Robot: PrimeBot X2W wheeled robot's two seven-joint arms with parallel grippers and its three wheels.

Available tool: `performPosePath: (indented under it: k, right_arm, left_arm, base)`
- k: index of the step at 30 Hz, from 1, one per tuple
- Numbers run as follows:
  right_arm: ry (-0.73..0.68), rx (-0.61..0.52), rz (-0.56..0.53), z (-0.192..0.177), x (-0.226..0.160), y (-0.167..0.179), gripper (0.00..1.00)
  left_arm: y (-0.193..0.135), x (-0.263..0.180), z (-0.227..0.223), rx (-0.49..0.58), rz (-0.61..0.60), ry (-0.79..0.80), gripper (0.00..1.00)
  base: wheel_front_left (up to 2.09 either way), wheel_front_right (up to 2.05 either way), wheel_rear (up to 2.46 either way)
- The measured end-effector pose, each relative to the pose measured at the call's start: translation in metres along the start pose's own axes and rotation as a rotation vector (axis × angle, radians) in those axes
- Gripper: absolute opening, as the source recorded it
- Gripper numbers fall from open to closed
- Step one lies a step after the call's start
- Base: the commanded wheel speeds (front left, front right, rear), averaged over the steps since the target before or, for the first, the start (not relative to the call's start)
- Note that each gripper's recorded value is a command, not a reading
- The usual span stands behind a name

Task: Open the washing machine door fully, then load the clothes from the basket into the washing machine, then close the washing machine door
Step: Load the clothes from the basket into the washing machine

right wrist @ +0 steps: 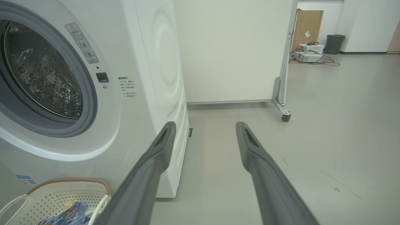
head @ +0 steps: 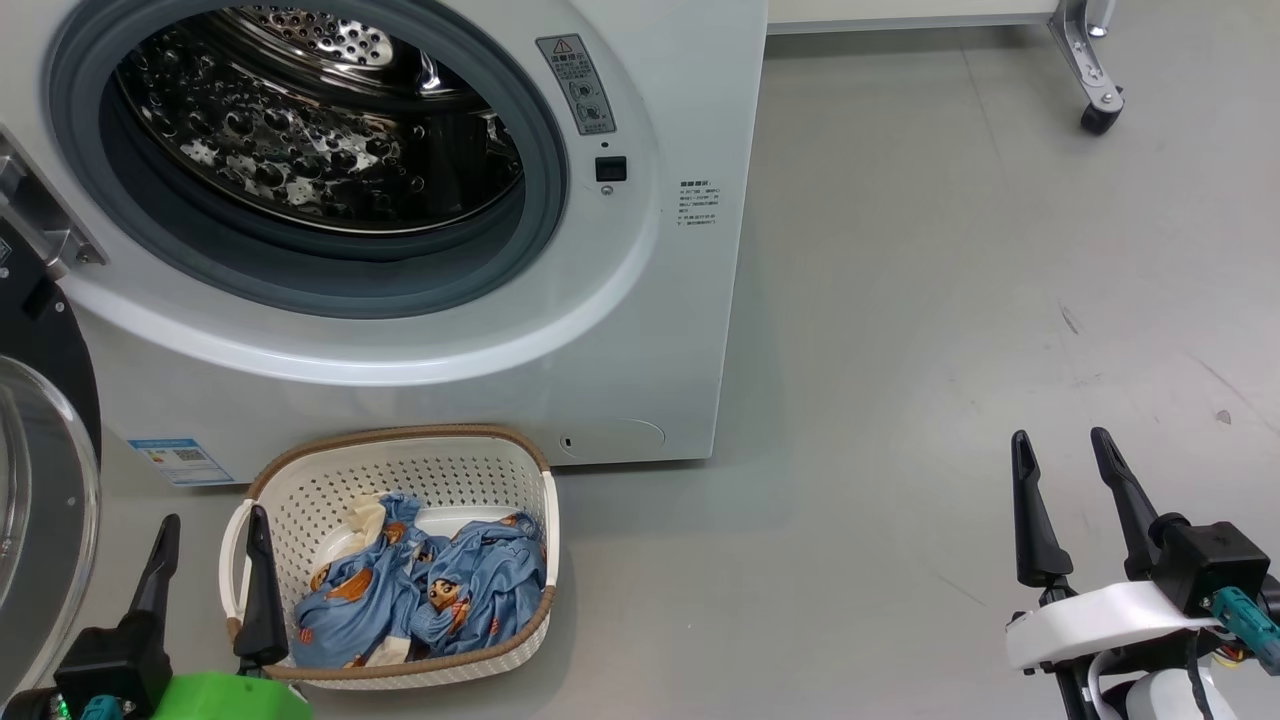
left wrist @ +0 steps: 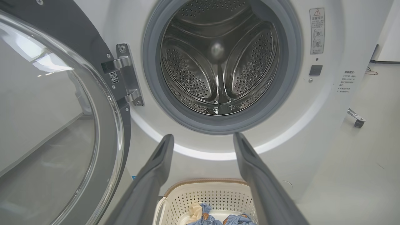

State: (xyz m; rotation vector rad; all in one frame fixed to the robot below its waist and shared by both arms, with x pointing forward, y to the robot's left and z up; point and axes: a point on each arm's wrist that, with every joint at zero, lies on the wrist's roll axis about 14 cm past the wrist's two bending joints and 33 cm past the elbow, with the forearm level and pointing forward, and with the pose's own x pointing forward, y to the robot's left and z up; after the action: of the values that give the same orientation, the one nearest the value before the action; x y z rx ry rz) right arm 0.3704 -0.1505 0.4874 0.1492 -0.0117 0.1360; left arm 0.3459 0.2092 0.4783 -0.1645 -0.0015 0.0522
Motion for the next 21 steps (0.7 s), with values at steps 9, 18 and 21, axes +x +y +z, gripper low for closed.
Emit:
performPosePath:
  k: [9,18,21]
  right_arm:
    - [0.003,0.000,-0.002,-0.0012,-0.0002,-0.0005,1.00]
    - [0.019,0.007,-0.002,-0.0065,-0.0007,-0.0006,1.00]
    - [0.021,0.005,-0.003,-0.0071,-0.0005,-0.0010,1.00]
  left_arm:
    - [-0.0031,0.0008,-0.0016,-0.002,-0.008,0.005,1.00]
    - [-0.0036,0.0016,-0.0031,-0.003,-0.009,0.009,1.00]
    - [-0.0035,0.0017,-0.0037,-0.003,-0.008,0.011,1.00]
  base:
    - [0.00,0.00,0.00]
    - [0.00,0.00,0.00]
    - [0.00,0.00,0.00]
